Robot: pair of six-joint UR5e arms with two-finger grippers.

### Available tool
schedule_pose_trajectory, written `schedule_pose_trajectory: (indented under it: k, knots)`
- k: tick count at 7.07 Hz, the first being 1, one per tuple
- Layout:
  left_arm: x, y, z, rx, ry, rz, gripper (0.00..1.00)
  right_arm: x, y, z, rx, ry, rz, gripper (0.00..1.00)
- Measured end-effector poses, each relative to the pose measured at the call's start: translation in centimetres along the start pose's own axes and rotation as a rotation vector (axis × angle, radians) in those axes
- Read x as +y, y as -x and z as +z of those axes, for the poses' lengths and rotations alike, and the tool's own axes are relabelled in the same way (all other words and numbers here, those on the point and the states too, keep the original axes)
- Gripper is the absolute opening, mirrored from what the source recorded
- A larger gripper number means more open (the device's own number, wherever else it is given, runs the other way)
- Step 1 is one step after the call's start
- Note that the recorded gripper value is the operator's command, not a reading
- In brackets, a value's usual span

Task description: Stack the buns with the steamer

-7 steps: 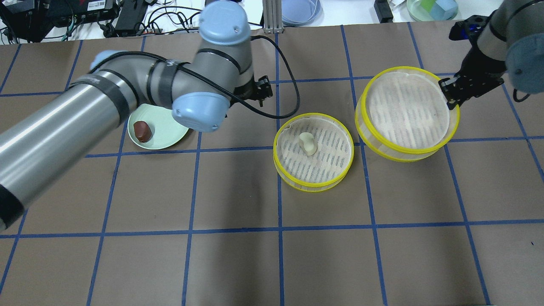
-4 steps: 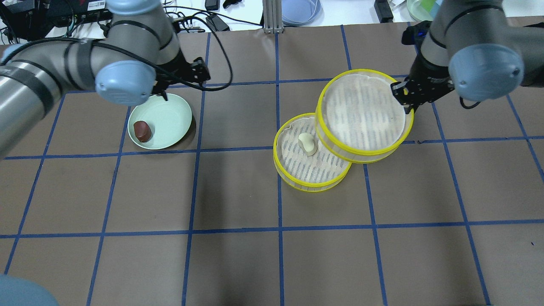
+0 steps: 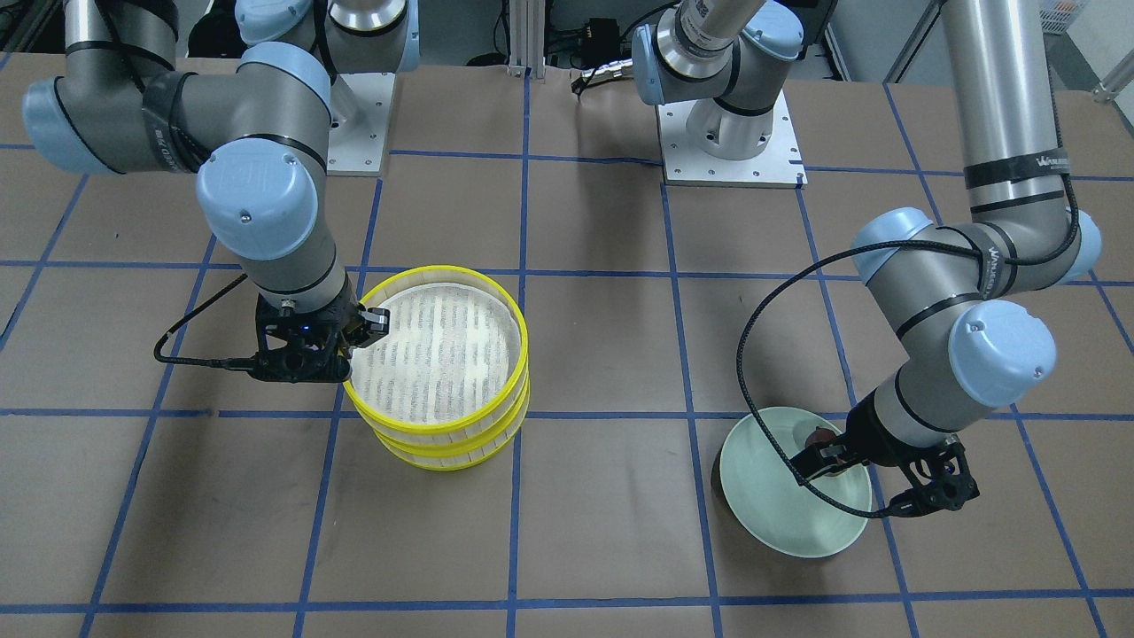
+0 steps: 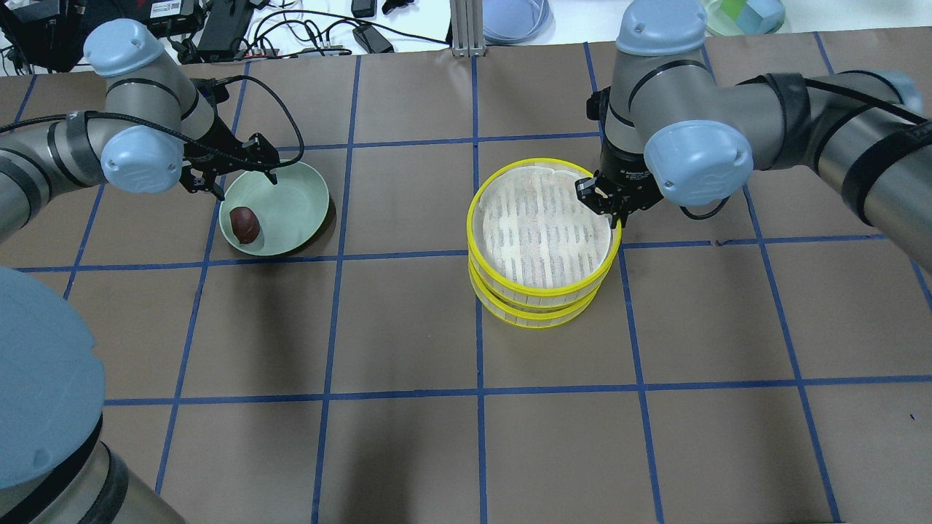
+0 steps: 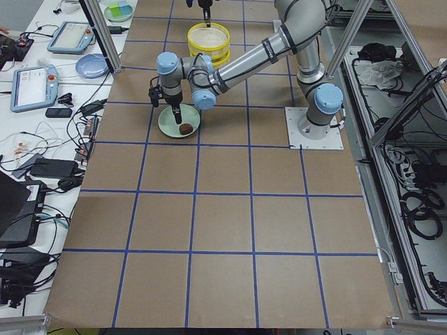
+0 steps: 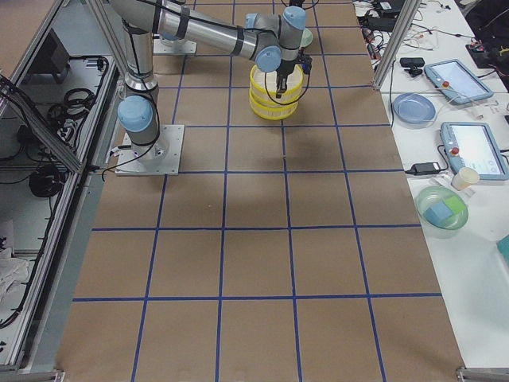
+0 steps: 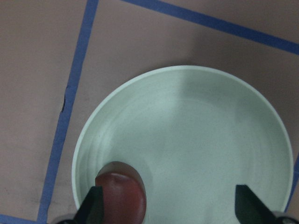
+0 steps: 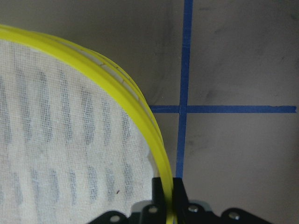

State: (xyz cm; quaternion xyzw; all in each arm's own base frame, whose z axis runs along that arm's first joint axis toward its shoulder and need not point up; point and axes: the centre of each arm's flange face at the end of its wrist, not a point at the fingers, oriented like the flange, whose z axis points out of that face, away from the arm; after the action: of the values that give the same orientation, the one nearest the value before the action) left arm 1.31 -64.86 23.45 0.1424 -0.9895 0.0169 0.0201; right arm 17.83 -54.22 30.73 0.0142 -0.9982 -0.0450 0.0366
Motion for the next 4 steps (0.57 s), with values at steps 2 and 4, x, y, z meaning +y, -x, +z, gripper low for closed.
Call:
schedule_pose_trajectory:
  k: [2,4]
  knots:
    - [0.1,0.1,1.7,0.001,0.017,0.001,0.97,0.0,1.1,0.8,0.049,0.000,-0.027,0.05]
    - [0.6,0.3,2.7,-0.006,0.038,0.003,0.83,0.0,1.9,1.4,0.078,-0.004,-0.043,0.06]
